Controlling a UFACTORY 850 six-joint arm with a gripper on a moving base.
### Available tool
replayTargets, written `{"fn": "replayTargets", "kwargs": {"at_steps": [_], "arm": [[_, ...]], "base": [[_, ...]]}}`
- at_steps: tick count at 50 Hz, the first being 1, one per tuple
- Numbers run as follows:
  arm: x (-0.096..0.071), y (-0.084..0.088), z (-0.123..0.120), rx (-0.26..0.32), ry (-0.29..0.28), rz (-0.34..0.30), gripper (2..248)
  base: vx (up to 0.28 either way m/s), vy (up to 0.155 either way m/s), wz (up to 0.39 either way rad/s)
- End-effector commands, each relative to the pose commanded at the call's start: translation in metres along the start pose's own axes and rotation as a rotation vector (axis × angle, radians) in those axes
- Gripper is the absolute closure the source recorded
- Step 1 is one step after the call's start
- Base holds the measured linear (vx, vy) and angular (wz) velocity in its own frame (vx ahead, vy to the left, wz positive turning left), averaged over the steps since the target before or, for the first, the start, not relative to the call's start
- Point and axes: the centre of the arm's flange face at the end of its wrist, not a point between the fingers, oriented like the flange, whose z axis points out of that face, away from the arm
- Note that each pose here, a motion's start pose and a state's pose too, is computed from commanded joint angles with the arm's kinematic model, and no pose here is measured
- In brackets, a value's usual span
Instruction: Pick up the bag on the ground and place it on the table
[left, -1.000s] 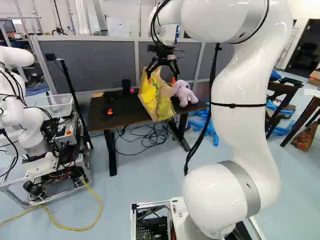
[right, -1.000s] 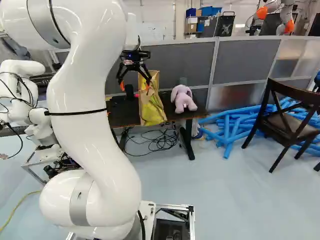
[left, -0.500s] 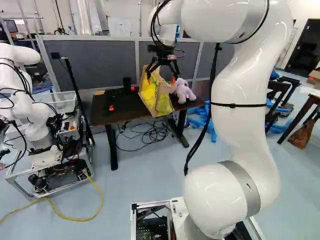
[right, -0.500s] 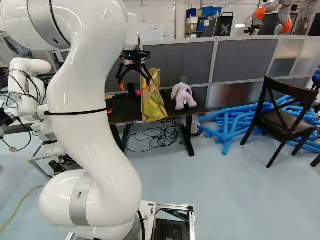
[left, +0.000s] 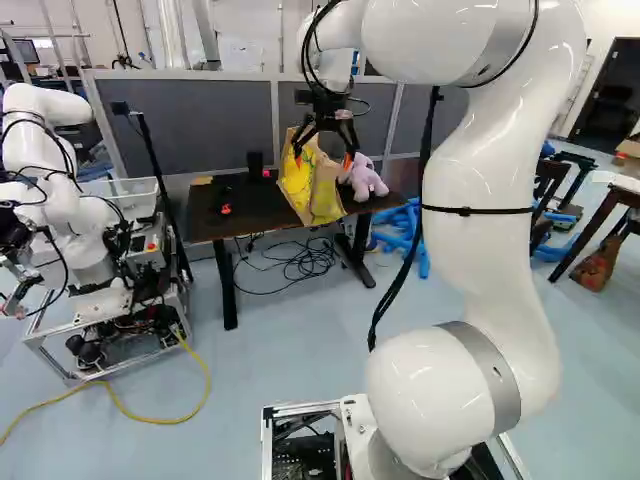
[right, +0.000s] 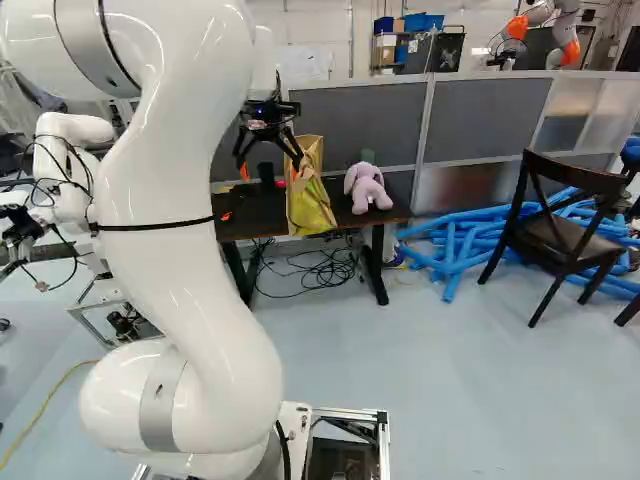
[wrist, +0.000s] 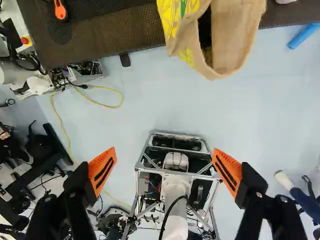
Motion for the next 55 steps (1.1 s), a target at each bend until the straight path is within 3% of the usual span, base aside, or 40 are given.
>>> {"fn": "replayTargets", "kwargs": {"at_steps": [55], "arm": [[-0.0026, 0.002, 0.0058, -0.002, 0.026, 0.003, 3]], "base": [[-0.013, 0.0, 0.001]]}}
